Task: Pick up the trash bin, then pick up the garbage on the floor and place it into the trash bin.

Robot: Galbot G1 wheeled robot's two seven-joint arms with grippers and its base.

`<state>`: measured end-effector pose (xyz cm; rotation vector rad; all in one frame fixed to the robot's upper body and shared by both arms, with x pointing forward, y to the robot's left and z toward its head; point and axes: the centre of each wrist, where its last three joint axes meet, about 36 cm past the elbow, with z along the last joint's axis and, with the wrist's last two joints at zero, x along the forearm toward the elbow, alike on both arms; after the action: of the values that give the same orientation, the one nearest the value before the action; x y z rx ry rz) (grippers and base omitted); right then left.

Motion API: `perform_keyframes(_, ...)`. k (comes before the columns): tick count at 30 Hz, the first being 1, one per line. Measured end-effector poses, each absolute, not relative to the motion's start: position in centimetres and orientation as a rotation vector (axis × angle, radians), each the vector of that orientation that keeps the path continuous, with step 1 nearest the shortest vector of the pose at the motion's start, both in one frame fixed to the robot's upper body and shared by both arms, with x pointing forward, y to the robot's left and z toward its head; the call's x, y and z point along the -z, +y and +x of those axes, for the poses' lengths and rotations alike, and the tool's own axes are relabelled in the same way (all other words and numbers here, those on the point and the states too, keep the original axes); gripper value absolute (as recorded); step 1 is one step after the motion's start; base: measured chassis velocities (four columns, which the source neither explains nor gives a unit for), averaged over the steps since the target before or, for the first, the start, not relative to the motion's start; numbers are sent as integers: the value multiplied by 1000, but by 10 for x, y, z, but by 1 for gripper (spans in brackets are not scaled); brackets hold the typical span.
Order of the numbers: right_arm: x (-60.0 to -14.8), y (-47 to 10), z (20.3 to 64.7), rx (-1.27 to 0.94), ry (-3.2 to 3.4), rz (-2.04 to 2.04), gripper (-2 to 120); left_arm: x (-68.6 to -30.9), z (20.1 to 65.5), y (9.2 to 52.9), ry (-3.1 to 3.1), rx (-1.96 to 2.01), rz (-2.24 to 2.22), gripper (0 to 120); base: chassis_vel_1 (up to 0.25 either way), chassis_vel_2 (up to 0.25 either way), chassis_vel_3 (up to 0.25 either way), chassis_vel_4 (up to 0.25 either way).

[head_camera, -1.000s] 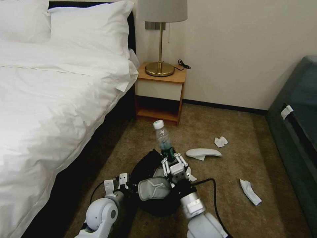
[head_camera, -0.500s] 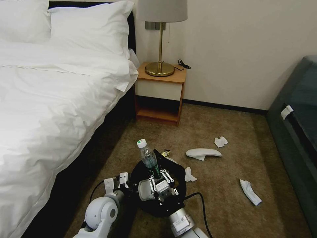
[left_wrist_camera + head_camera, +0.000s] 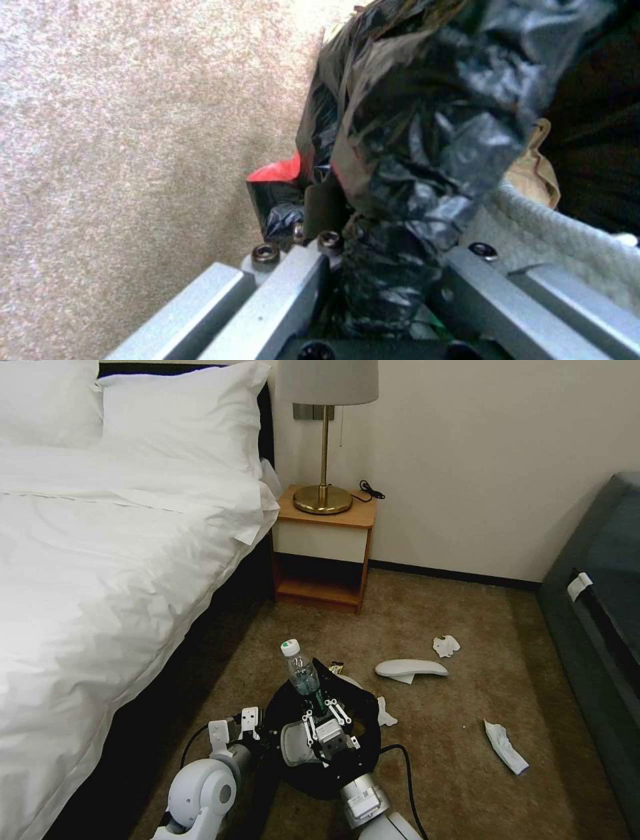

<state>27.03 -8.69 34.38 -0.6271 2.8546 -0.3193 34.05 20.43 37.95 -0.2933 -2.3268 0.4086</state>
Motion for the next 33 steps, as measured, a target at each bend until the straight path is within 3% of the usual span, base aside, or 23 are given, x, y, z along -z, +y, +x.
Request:
perform_keyframes(9, -342, -90, 271, 322, 2866, -612, 25, -383, 341, 207, -2328, -411, -288, 0, 0, 0, 0, 0)
perform_keyframes(15, -341, -90, 271, 325, 2869, -608, 49, -382, 341, 208, -2327, -410, -277, 0, 0, 0, 0, 0)
perform_keyframes(21, -342, -91, 272, 329, 2870, -603, 65, -381, 341, 209, -2325, -411, -264, 0, 0, 0, 0, 0)
perform_keyframes(26, -342, -92, 272, 330, 2869, -601, 90, -380, 341, 209, -2323, -411, -254, 0, 0, 0, 0, 0)
perform_keyframes(29, -342, -92, 272, 331, 2868, -600, 98, -380, 342, 209, -2324, -410, -252, 0, 0, 0, 0, 0)
perform_keyframes(33, -343, -92, 273, 333, 2868, -596, 100, -380, 342, 209, -2324, -407, -248, 0, 0, 0, 0, 0)
